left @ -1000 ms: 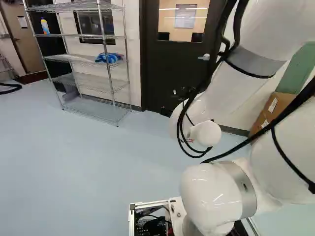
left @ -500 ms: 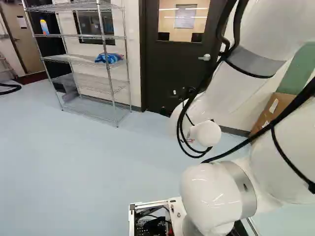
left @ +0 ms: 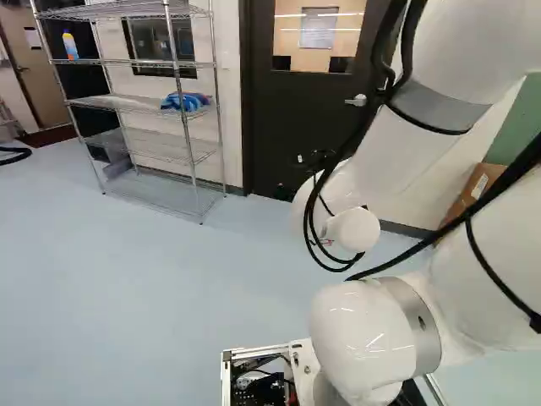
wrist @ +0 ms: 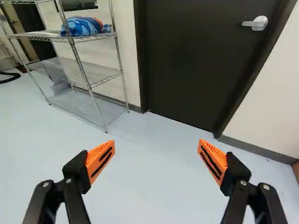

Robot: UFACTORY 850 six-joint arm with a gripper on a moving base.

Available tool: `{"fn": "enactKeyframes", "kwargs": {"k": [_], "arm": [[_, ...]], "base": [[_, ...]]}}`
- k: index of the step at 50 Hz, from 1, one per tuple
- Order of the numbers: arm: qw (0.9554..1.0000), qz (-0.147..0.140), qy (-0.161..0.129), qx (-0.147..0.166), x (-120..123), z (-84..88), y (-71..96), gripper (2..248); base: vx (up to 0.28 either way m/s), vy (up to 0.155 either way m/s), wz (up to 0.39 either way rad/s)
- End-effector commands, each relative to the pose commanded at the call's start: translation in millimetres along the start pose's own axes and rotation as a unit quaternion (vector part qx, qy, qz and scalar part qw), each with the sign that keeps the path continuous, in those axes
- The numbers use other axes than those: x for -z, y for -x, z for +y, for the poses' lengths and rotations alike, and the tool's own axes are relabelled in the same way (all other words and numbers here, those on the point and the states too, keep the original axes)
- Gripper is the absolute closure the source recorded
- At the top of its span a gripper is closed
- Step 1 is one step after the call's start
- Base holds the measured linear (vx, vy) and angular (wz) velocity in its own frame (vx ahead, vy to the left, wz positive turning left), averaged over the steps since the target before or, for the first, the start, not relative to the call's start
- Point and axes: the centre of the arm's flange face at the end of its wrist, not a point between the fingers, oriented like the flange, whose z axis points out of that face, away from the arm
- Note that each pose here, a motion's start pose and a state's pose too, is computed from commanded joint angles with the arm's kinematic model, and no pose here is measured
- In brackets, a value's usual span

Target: Open the door and move inside

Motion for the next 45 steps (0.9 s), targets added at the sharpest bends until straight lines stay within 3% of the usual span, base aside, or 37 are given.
{"fn": "enactKeyframes", "kwargs": {"k": [25, 45], "arm": [[1.0000, 0.000, 0.000, 0.000, 0.0, 0.0, 0.0, 3], [1.0000, 0.000, 0.000, 0.000, 0.0, 0.0, 0.0, 3]], "base": [[0.192, 0.060, -0.026], [0.205, 0.015, -0.256]]}}
